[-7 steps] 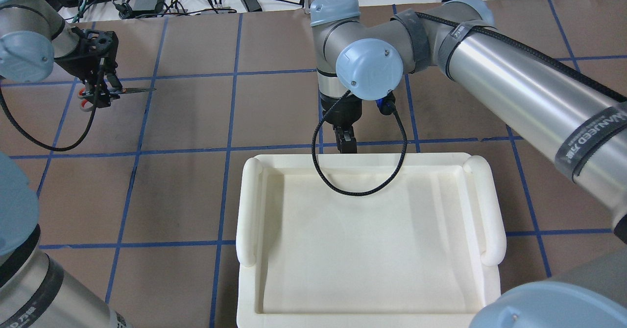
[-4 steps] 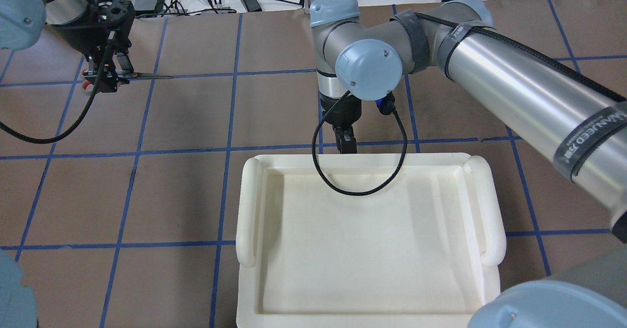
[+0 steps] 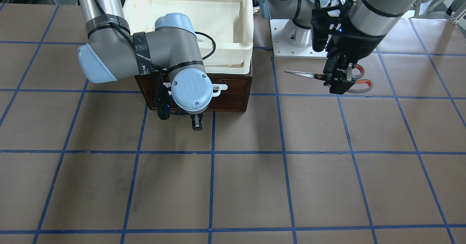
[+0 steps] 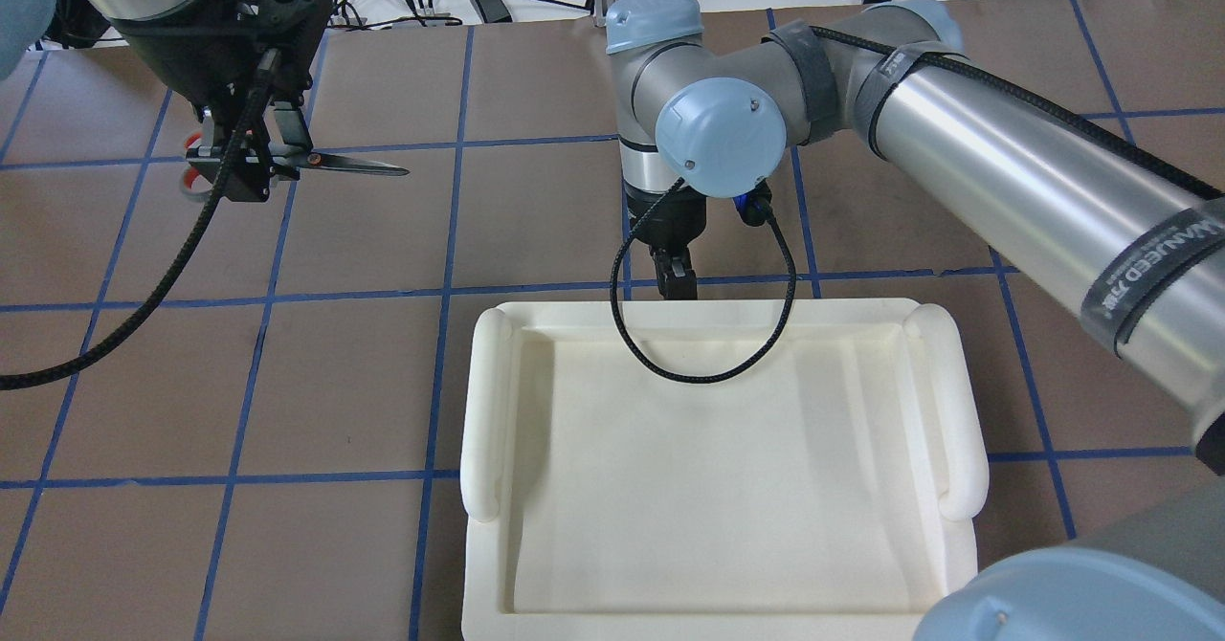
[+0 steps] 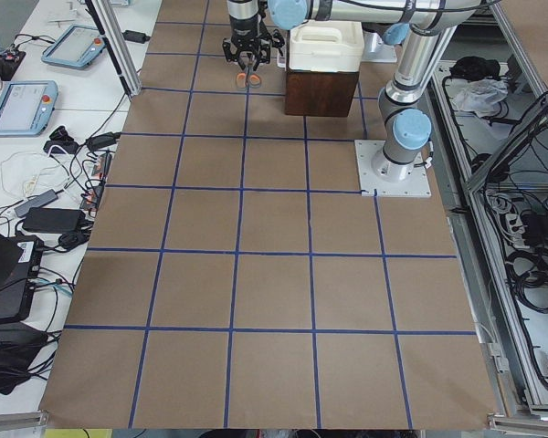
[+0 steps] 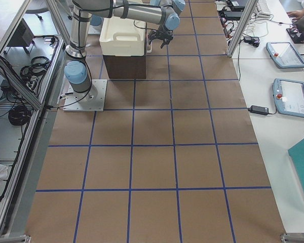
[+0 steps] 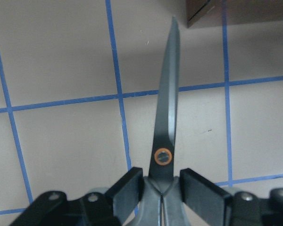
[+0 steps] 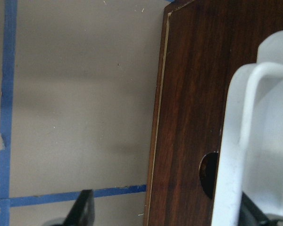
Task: Place scissors in drawer with both arms
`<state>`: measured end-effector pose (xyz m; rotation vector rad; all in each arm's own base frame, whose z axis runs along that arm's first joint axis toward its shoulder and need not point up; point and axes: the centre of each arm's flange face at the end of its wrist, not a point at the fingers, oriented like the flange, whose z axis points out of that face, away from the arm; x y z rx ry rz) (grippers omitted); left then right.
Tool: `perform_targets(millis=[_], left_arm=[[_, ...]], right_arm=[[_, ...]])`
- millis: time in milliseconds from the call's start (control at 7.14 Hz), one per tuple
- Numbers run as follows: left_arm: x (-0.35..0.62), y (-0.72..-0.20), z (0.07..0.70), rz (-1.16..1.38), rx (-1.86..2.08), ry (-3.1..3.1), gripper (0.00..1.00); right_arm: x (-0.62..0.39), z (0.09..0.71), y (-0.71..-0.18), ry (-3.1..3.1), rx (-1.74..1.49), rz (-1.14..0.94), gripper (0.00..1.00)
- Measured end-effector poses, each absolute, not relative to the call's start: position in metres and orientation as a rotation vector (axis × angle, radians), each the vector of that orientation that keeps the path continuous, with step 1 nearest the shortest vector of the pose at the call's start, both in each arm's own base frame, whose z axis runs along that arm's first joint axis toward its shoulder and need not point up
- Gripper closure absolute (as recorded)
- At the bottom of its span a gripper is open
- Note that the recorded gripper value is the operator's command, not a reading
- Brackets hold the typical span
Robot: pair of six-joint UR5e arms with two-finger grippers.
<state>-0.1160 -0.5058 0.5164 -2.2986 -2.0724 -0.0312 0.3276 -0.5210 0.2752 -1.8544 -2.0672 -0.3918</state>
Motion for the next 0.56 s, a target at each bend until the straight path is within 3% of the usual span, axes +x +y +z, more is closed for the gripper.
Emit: perform_targets(millis=[560], left_arm=[[-0.144,-0.469,0.533,-0.031,-2.33,-2.022,0.78]], right_arm=[[0.326,0.268,-0.517,-2.063,-1.845,-0.399,0.0]])
